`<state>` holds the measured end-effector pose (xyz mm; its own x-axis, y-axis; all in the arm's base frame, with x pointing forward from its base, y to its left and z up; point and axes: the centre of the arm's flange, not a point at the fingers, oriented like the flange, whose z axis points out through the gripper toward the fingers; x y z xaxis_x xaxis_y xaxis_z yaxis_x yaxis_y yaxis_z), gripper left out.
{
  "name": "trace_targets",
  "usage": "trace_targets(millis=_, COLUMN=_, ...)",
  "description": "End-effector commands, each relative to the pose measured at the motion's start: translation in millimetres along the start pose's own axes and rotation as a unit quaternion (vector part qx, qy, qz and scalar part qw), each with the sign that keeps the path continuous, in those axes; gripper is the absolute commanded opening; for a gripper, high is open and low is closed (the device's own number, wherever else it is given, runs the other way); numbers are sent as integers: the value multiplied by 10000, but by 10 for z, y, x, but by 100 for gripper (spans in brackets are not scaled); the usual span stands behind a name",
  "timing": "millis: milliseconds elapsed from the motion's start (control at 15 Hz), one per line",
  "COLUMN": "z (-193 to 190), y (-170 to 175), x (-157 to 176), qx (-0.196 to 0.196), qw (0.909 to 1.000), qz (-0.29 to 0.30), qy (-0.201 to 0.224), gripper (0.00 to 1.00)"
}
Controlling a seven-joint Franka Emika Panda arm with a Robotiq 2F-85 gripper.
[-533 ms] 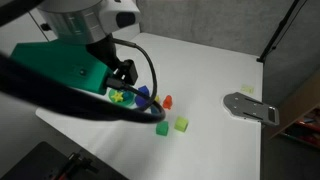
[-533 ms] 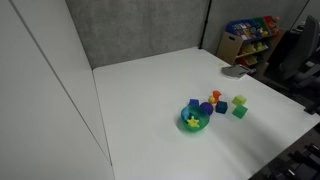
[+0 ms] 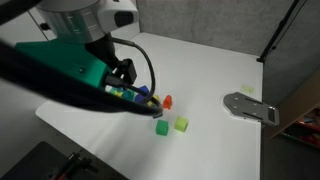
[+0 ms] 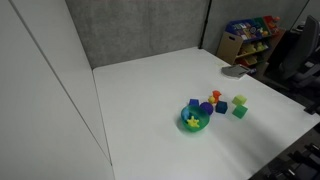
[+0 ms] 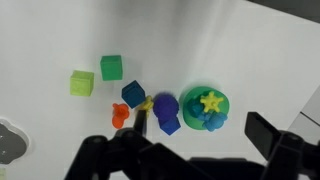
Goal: Put the yellow object inside the bowl
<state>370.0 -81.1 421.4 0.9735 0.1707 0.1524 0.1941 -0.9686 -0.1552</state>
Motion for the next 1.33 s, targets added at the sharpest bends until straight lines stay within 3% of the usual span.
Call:
trace_targets(millis=0, z=27, y=-146, x=211, qx=-126, qw=9998, qz=-119, qy=-84, gripper=100)
trace_targets(millis=467, z=213, y=-702, x=710, qx=-563, qw=9957, qz=-716, qy=-154, gripper=100)
trace_targets(millis=867, z=710, y=-1166, x=1061, qx=-999, qw=9878, qz=-1191, qy=-41, gripper=100)
trace_targets(millis=1267, z=1203, y=-1125, x=1395, qx=-1586, qw=9833, qz=-896, qy=5, gripper=100)
